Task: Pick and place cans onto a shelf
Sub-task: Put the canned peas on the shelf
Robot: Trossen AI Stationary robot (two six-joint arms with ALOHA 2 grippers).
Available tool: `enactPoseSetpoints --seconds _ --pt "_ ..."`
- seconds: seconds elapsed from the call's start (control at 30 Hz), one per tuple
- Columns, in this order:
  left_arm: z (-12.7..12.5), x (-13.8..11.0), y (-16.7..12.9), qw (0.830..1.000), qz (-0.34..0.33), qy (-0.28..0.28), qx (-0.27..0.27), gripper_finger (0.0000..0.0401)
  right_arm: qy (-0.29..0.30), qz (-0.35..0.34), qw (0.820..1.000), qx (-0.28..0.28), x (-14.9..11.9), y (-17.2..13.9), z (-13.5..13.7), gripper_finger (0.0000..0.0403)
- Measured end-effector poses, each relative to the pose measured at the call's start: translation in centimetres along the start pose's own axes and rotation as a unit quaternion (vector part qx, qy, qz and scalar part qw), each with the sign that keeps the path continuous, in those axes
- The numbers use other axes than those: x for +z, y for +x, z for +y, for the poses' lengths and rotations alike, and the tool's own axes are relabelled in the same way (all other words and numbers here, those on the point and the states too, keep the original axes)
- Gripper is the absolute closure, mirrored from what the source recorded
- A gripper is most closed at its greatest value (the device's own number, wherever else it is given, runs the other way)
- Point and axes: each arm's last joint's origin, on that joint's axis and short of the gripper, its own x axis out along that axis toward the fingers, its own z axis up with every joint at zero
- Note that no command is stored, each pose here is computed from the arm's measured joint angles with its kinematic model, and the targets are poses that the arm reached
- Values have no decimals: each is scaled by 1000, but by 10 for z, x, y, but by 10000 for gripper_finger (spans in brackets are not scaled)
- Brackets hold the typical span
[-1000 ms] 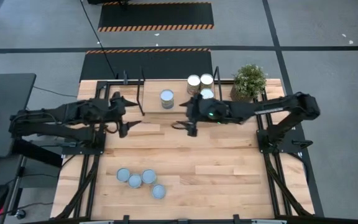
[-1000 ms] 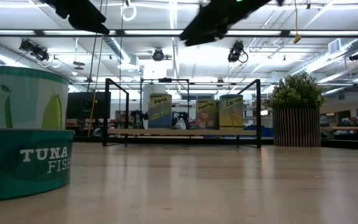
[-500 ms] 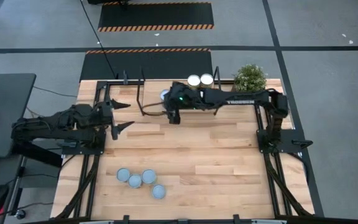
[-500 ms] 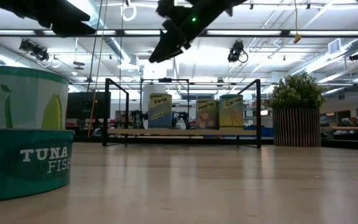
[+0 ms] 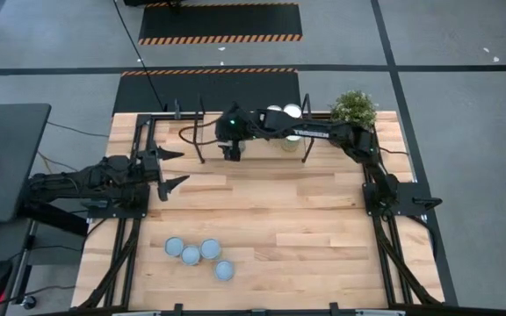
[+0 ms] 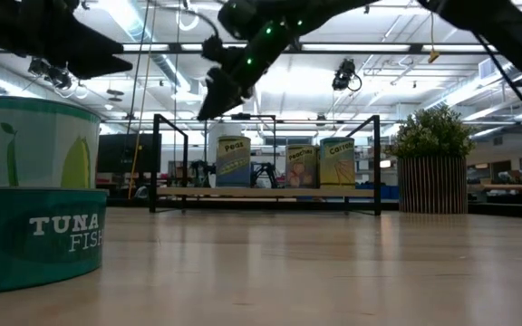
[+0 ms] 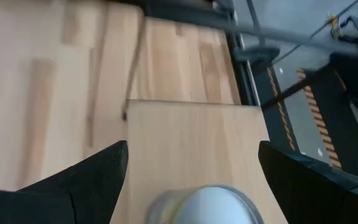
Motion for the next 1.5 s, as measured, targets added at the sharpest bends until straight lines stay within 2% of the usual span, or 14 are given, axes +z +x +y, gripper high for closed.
enactPoseSetpoints --seconds 0.17,0.47,0.67,0.9,1.3,1.5 --pt "1 -5 1 999 8 -20 24 38 -1 15 1000 -24 -2 14 -11 34" --pt "1 -5 1 999 11 -25 24 38 15 63 995 -71 -12 17 -19 35" --pt "1 -5 1 999 11 -25 24 38 27 88 993 -70 -16 16 -19 35" --pt "1 -5 1 999 11 -25 24 38 63 109 986 -107 -20 15 -22 35" --pt "1 -5 1 999 13 -25 24 38 164 139 966 -142 -29 13 -23 35" --pt "1 -6 1 999 14 -24 24 38 177 167 959 -147 -34 12 -22 35"
